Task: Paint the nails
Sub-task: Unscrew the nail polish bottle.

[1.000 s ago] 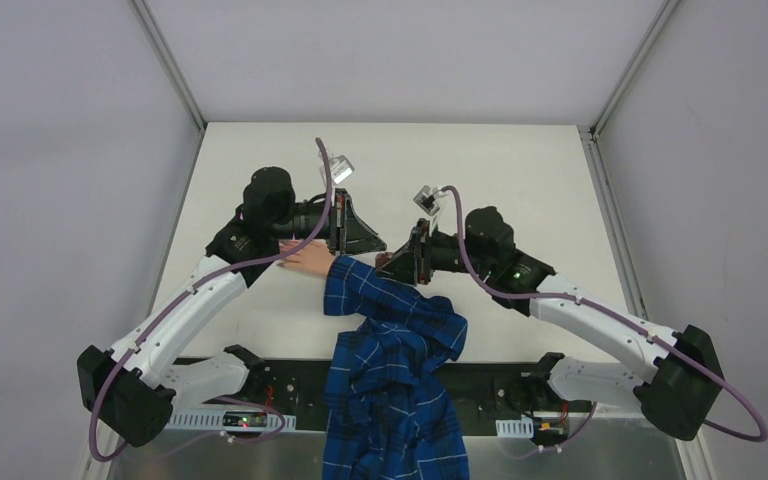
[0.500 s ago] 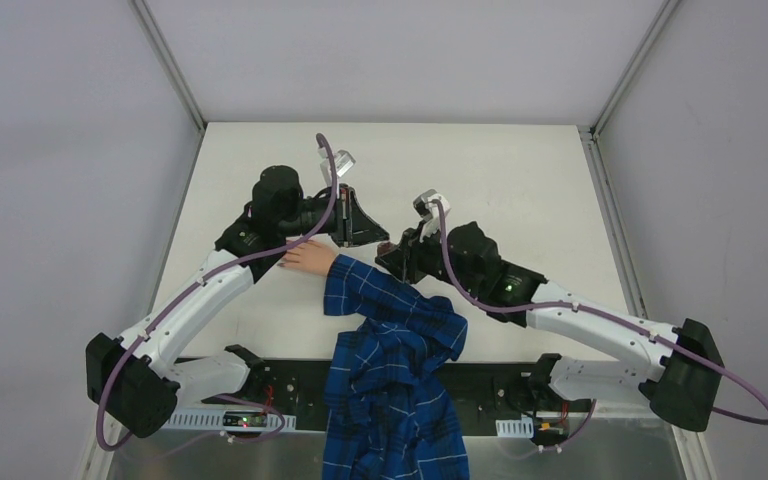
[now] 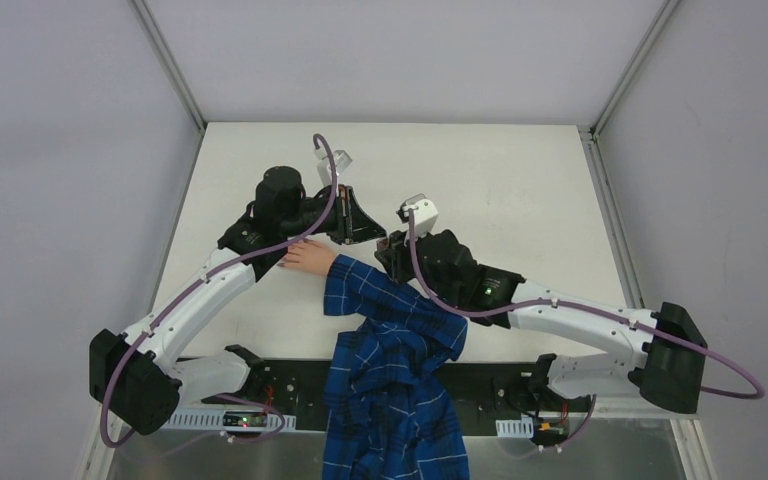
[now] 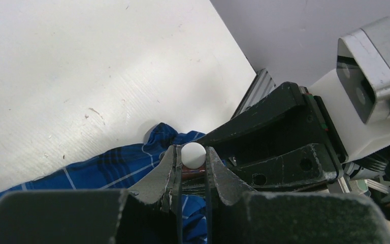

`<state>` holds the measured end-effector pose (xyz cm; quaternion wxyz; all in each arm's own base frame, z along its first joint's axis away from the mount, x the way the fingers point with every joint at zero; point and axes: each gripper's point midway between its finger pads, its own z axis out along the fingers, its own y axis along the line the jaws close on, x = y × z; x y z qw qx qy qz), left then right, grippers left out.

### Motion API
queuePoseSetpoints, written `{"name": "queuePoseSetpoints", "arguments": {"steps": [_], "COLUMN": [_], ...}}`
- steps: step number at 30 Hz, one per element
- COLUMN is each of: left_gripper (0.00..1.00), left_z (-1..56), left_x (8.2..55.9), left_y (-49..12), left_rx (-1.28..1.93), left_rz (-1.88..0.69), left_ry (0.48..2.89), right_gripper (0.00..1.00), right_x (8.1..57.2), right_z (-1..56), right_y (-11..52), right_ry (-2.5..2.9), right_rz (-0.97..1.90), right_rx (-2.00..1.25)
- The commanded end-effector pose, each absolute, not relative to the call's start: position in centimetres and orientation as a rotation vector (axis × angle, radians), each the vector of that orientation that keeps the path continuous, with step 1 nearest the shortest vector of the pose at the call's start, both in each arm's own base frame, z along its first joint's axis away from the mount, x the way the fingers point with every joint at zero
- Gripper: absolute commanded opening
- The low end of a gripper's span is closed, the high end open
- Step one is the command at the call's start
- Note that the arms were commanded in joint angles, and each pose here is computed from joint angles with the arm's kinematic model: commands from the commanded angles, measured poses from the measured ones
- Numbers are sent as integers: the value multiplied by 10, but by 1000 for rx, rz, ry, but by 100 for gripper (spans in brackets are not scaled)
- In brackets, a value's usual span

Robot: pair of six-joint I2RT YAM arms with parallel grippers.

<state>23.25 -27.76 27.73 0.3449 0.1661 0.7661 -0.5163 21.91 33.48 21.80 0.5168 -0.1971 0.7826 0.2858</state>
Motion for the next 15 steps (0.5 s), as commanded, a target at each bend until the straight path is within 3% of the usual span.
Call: {"name": "queuePoseSetpoints", "arguments": {"steps": [1, 15], "left_gripper": [0, 0], "left_z": [293, 288], "left_x": [204, 212], "left_y": [-278, -271], "left_rx": [536, 506], "left_rz": [-1430, -1334], "left_ry": [1977, 1987], "right_gripper": [0, 0], "right_x": [255, 235], "right_z": [216, 197], "right_y": [303, 320], "right_ry": [1879, 1893], "right_rz": [426, 471], "right_rx": [-348, -534]}}
